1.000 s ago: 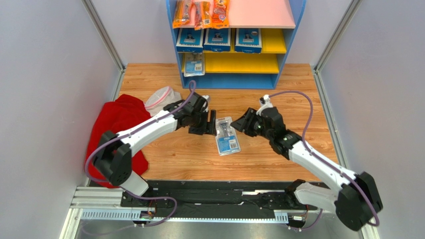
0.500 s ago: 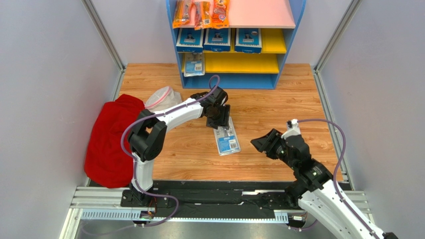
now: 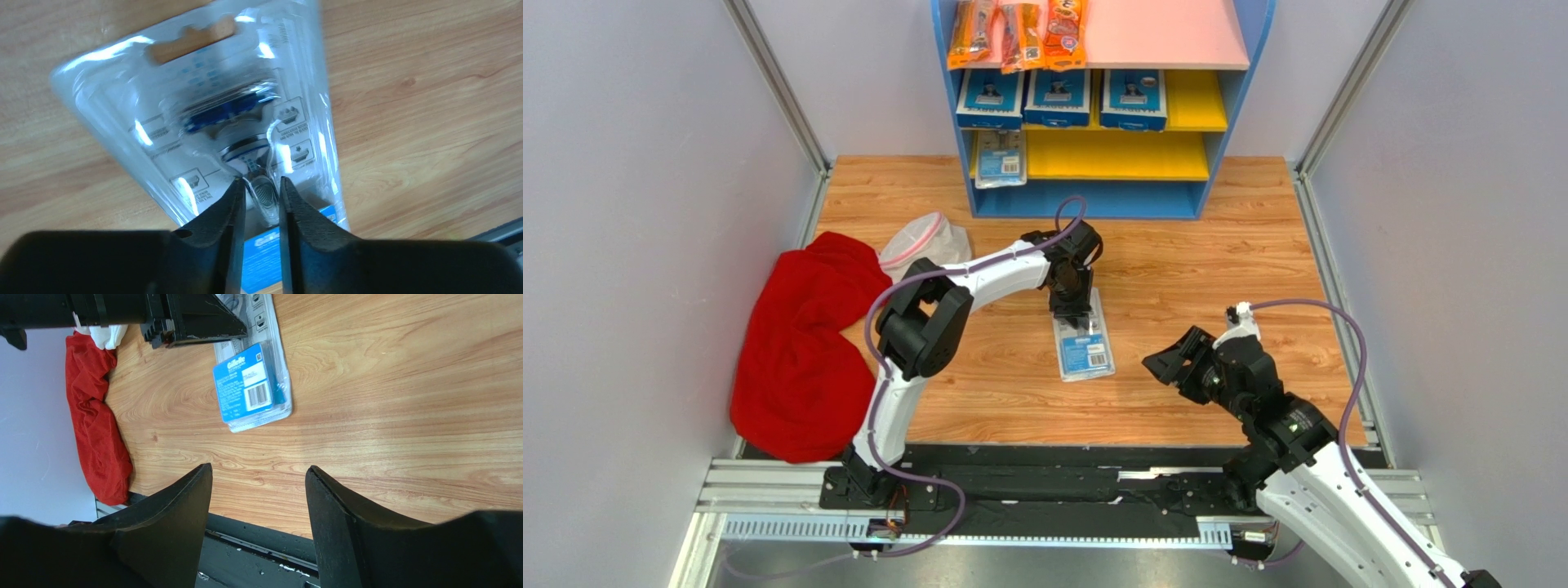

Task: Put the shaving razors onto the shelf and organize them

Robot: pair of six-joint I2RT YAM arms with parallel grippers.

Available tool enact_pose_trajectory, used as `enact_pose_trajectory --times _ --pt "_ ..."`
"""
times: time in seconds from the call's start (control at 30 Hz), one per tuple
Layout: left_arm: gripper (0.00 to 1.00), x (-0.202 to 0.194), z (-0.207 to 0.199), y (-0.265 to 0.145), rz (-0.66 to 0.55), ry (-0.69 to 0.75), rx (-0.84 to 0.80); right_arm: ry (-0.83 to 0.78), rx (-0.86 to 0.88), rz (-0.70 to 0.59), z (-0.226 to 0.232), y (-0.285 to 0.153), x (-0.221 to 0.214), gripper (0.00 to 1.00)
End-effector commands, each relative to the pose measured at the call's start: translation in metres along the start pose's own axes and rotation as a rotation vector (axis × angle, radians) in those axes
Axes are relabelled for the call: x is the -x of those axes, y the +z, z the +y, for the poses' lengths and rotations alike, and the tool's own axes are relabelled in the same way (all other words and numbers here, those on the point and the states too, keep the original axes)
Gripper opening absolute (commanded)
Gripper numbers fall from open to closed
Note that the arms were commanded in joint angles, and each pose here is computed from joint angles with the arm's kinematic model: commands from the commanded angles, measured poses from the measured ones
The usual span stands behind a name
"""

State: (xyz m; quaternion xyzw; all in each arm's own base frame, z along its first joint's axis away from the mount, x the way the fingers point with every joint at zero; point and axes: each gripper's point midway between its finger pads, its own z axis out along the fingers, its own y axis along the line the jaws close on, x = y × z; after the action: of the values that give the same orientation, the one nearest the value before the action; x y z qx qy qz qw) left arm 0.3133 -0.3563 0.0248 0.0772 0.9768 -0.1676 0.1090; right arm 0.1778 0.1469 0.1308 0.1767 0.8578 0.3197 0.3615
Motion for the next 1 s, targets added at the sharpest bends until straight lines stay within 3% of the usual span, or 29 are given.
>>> enact_pose_trajectory --times 0.0,0.03,0.07,0.33,0.83,0.97 --pt "0.18 -0.003 0.003 0.011 0.047 -0.008 0.042 0.015 0.041 -0.007 0.008 0.001 0.002 0.61" --pt "0.04 -0.004 0.003 0.01 0.056 -0.009 0.049 0.016 0.044 -0.002 0.008 0.002 0.0 0.61" --pt "0.0 -0.003 0.003 0.012 0.058 -0.005 0.052 0.017 0.044 0.002 0.008 0.002 0.0 0.61" --pt "0.0 0.001 -0.01 -0.017 0.01 -0.012 -0.022 0.015 0.095 0.123 0.017 0.012 -0.023 0.63" --pt "0.0 0.033 -0.091 -0.142 -0.148 -0.255 -0.601 0.017 0.223 -0.062 0.047 0.016 0.006 0.63" --pt "0.0 0.036 -0.106 -0.157 -0.119 -0.318 -0.726 -0.012 0.246 -0.1 0.056 0.01 0.008 0.63"
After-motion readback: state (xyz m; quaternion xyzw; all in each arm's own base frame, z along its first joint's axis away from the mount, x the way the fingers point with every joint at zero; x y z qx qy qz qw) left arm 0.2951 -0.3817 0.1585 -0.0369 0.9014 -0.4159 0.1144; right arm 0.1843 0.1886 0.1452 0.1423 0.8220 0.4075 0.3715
